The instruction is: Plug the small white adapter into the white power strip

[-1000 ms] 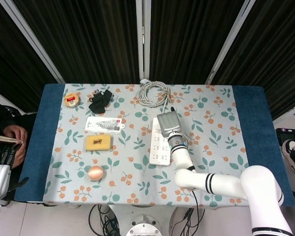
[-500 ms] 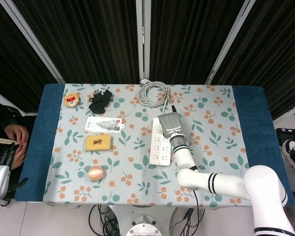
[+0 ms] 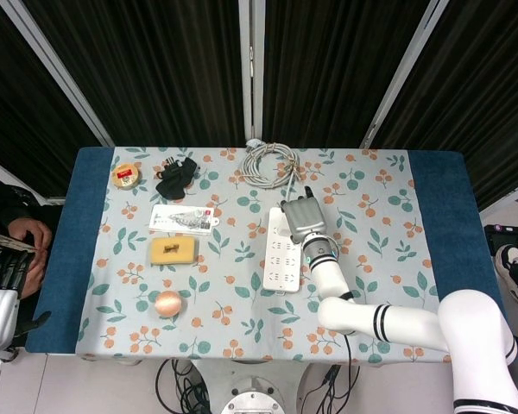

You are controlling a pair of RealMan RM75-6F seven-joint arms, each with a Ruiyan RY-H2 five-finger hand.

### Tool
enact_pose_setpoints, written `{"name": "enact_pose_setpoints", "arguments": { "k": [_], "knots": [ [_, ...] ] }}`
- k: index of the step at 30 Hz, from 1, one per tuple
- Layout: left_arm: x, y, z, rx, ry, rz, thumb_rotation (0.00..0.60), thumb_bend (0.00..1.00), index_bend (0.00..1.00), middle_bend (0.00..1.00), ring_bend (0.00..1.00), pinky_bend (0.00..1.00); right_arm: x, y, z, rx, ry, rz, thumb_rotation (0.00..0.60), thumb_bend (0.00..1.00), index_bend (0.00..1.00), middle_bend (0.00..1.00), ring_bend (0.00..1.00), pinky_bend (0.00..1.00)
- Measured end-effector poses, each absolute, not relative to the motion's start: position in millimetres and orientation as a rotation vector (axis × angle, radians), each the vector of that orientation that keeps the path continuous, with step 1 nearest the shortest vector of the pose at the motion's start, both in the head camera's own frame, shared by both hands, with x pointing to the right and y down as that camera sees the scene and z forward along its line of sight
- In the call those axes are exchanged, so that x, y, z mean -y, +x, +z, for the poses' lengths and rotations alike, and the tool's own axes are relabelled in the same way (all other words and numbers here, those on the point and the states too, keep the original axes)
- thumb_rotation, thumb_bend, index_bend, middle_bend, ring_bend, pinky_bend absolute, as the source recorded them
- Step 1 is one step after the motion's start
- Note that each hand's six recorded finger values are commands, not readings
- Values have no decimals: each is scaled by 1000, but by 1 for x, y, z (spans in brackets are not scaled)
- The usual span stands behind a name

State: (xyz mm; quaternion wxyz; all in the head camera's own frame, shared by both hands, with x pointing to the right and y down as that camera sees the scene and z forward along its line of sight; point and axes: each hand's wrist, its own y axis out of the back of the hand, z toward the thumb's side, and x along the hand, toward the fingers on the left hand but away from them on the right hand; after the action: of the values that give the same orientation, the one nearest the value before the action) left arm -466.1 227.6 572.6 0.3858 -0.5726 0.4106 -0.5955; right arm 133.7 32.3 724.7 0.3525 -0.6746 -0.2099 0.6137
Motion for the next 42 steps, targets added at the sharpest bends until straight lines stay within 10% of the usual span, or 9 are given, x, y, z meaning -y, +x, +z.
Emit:
{"name": "enact_pose_setpoints", "arguments": {
  "k": [7, 17, 26, 42],
  "knots": [
    [-226, -463, 571, -1044, -1458, -1501, 600, 0, 45, 41, 0, 0, -34, 145, 702, 601, -1791, 1547, 600, 162, 335, 412, 249, 42],
    [-226, -459, 572, -1055, -1475, -1488, 600, 0, 45, 41, 0, 0, -35, 168, 674, 1043, -2132, 1301, 600, 504, 771, 740, 602, 677],
    [-225, -458, 575, -1060, -1484, -1496, 600, 0, 45, 41, 0, 0, -39, 171, 683, 1529, -2601, 882, 600, 743, 995, 951, 873, 950],
    [-224, -462, 577, -1066, -1491, -1512, 600, 0, 45, 41, 0, 0, -57, 151, 744, 1671, -2961, 618, 600, 923, 1000, 1000, 1000, 1000]
  ]
}}
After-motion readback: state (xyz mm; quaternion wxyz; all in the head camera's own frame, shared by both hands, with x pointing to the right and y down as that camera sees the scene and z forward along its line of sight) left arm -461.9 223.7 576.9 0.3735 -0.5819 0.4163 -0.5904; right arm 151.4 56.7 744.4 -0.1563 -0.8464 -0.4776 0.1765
